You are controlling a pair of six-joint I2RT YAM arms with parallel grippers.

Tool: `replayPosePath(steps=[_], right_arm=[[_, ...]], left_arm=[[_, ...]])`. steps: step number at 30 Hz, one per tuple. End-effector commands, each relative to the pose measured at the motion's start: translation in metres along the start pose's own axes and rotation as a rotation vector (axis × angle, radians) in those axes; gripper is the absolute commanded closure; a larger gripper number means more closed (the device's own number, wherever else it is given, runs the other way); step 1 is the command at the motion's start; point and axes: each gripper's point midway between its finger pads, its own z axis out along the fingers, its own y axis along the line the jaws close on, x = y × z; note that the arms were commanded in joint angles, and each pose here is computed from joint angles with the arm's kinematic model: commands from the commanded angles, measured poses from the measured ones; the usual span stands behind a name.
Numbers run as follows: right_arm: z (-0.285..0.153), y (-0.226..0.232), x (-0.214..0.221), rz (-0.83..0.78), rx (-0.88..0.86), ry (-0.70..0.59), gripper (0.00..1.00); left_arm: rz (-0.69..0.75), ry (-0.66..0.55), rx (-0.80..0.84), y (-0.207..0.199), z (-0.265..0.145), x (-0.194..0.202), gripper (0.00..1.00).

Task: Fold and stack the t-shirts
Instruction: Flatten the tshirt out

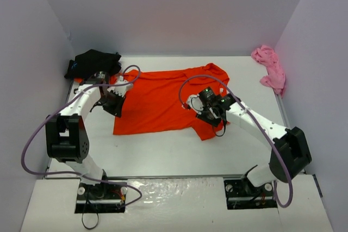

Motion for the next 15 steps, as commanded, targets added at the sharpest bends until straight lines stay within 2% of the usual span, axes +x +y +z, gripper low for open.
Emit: replayPosePath(steps=[1, 9, 15], right_arm=[[0.002, 0.011, 0.003, 0.009, 0.006, 0.003, 0.69], [0.015, 0.033, 0.036, -0.031, -0.014, 0.104, 0.60], [0.017, 0.041, 0.046, -0.059, -0.052, 0.135, 0.60]], left_arm=[[0.016, -0.052, -0.004, 0.004, -0.005, -0.026, 1.00], [0.016, -0.043, -0.004, 0.007, 0.007, -0.028, 1.00], [0.007, -0.037, 0.002, 0.009, 0.014, -0.027, 1.00]])
